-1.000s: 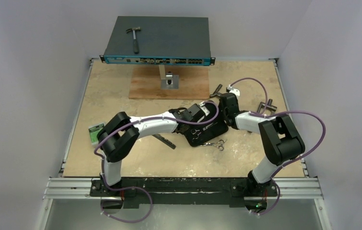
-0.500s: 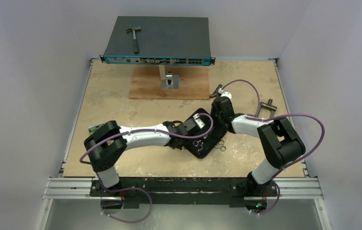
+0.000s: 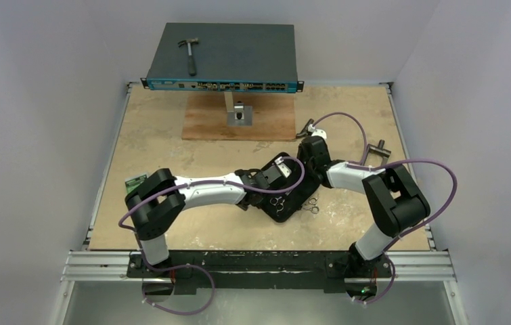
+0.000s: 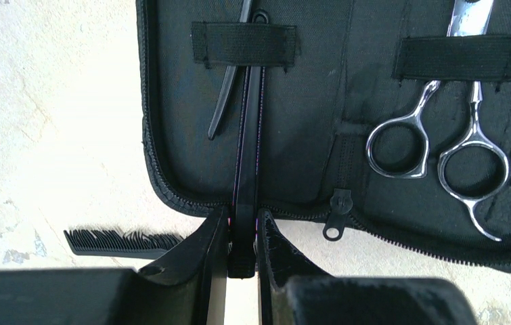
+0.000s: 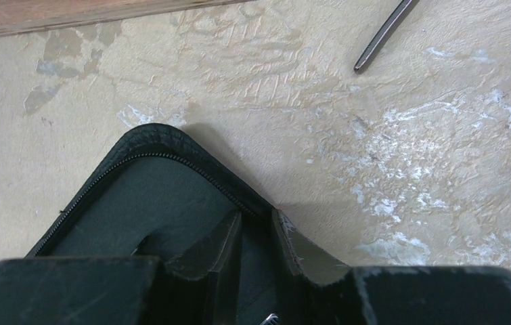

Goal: Sort the hair-cutting tools
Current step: Place the haircut tool in the hairdressing tool bag.

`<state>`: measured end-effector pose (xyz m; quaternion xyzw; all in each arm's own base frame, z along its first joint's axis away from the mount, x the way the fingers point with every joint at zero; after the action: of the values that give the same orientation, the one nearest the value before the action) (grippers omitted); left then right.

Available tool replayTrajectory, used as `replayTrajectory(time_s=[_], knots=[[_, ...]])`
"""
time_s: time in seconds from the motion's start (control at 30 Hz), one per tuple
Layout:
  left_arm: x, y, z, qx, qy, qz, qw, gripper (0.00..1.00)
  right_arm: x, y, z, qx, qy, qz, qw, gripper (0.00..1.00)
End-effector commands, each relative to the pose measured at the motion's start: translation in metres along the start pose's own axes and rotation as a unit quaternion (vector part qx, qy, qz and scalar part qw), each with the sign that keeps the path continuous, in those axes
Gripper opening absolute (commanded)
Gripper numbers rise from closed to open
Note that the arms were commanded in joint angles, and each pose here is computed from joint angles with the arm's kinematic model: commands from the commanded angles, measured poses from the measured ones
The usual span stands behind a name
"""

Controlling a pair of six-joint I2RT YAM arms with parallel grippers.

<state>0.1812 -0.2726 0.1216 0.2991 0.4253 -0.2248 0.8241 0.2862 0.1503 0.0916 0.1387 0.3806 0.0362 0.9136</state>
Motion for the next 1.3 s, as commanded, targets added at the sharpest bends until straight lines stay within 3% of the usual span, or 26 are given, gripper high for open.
replayTrajectory(time_s=[0.0,0.9,1.07,1.2,1.27], knots=[[-0.003,-0.003,0.021,-0.007,-0.032,0.008,0.999,0.00,0.004,-0.004,-0.023,-0.010,0.062,0.009,0.998,0.19],[0.018,-0.012,0.054,0.039,-0.043,0.024,0.998,0.01,0.008,-0.004,-0.028,-0.015,0.072,0.020,0.997,0.18],[0.001,-0.005,0.057,0.021,-0.055,0.022,0.998,0.38,0.006,-0.002,-0.026,-0.010,0.073,0.025,0.997,0.24],[-0.016,0.002,0.059,0.004,-0.072,0.021,0.997,0.56,0.002,0.000,-0.022,-0.003,0.065,0.027,0.997,0.29],[-0.025,0.005,0.061,-0.004,-0.081,0.020,0.997,0.60,0.000,0.001,-0.020,0.002,0.062,0.026,0.998,0.31]])
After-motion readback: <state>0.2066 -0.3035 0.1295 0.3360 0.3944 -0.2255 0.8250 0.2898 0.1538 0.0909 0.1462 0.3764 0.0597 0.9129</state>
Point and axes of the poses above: each gripper's point midway between its finger pads, its own x axis out along the fingers, its own y axis along the line the jaws close on, z = x × y, the point moved 10 cm from there along -x, back along the fingers, and after that the axes turned 1 degree about x, right-handed, at the moved point
